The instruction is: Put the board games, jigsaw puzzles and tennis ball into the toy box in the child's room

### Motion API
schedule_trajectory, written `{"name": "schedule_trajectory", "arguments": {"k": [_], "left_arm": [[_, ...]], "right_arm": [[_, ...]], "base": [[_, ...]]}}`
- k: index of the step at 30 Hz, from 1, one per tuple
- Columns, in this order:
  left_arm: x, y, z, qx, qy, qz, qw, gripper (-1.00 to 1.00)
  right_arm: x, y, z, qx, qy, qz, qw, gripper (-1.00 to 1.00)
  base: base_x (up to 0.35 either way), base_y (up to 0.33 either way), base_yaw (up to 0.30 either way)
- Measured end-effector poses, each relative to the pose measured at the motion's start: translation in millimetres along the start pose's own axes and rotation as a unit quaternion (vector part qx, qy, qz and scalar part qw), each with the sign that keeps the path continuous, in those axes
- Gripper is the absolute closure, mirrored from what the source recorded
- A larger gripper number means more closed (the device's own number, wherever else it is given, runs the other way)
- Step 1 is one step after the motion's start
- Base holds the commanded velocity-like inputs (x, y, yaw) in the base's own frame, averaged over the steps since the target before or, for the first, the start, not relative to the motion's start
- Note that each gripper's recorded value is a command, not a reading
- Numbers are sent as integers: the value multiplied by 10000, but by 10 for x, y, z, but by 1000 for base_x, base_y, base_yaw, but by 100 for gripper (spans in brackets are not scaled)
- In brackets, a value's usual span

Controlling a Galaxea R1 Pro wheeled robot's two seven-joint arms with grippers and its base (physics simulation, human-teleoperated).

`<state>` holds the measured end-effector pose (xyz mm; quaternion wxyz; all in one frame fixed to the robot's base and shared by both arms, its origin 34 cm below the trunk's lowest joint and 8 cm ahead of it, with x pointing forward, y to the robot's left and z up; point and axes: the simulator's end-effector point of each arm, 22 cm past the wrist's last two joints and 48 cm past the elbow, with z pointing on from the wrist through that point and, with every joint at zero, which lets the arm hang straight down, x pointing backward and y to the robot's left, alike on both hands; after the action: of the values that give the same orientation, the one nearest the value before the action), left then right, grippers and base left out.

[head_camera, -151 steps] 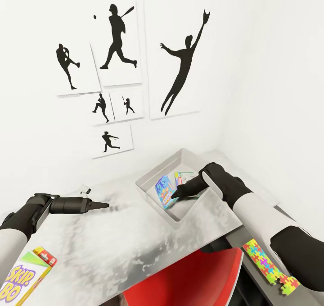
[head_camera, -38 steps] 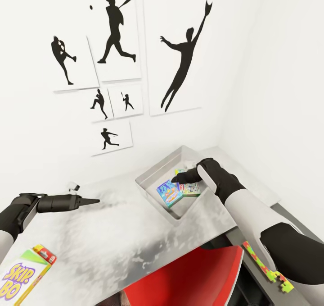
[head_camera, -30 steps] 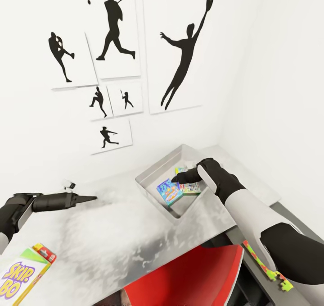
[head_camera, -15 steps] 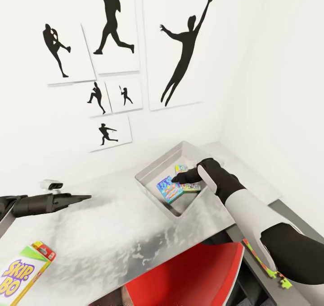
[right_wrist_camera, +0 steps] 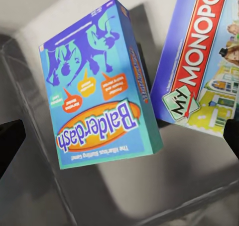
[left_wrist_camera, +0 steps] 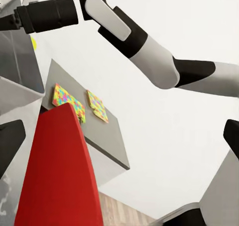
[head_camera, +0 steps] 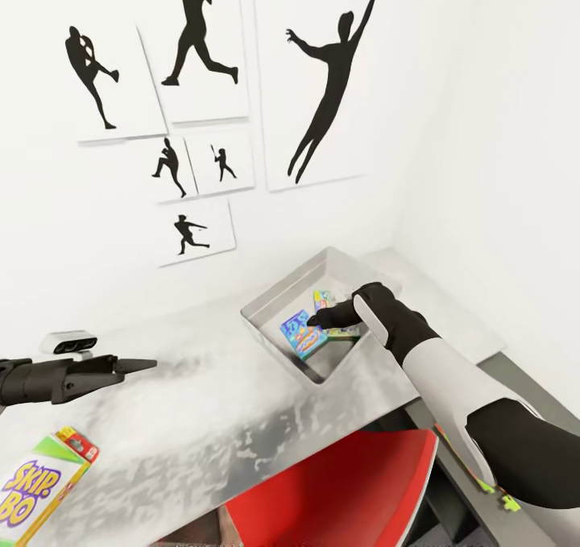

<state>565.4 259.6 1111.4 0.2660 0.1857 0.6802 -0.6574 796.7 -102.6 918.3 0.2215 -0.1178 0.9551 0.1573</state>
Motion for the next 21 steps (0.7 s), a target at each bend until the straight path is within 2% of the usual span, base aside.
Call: {"name": "schedule_trajectory", "arguments": {"k": [13, 21], "left_arm": [[50, 95, -1, -27, 23, -107, 9999, -100], [77, 150, 0, -36, 30, -171, 9998, -100]], "right_arm": [[69, -20, 111, -28, 85, 44, 10000, -100], [12, -79, 153, -101, -74, 272, 9996, -100]], "base": [[0, 0, 0], [0, 0, 0]]}}
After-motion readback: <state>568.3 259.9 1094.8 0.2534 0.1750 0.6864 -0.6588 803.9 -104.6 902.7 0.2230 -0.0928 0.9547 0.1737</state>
